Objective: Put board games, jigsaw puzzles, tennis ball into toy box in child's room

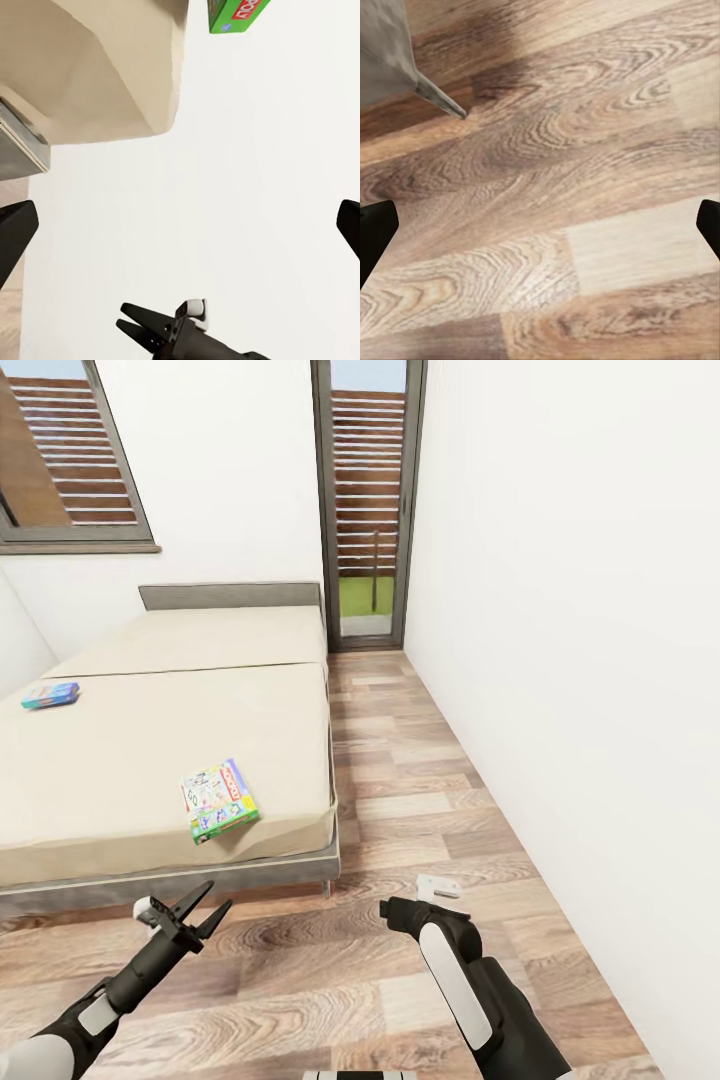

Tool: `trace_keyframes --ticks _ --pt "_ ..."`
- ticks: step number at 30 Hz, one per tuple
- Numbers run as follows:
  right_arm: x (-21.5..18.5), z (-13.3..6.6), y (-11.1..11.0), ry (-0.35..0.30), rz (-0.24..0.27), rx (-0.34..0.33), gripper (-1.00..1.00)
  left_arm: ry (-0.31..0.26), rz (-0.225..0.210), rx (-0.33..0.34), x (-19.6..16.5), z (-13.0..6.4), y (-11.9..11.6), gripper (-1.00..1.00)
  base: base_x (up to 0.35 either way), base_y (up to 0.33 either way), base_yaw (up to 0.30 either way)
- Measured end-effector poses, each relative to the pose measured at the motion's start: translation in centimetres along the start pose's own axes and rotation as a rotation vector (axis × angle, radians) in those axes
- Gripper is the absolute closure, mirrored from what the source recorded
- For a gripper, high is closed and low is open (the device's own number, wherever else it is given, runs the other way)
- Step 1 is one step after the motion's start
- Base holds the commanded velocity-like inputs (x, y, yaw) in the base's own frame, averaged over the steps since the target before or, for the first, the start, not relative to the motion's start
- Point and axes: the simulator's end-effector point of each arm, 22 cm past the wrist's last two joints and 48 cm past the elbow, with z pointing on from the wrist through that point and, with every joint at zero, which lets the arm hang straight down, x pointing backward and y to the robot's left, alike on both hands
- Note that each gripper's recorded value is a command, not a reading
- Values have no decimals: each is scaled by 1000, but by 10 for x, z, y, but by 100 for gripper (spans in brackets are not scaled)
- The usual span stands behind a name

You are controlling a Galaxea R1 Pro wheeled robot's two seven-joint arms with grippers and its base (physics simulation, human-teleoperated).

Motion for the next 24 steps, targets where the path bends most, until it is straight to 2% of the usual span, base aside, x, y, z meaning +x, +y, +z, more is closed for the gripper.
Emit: trace_keyframes --ticks 10,14,17,18,21,22,24 --pt "-2 0 -4 -3 6 8 -100 -4 2 -9 -2 -7 2 -100 1 0 0" --pt "-9 0 -16 -13 38 24 -100 -5 2 -10 -2 -8 2 -100 0 0 0" --pt "-24 -3 -35 -40 97 44 -100 -6 3 -10 -2 -9 2 -100 0 0 0" --pt "-33 -7 -48 -60 135 58 -100 -7 3 -9 -3 -9 2 -100 0 0 0" --pt "-42 -12 -71 -85 193 82 -100 -8 7 -11 -5 -11 1 -100 0 0 0" --pt "-44 -16 -85 -97 222 97 -100 -9 10 -12 -7 -12 1 -100 0 0 0" --pt "-46 -21 -96 -110 248 107 -100 -9 12 -13 -8 -13 0 -100 0 0 0"
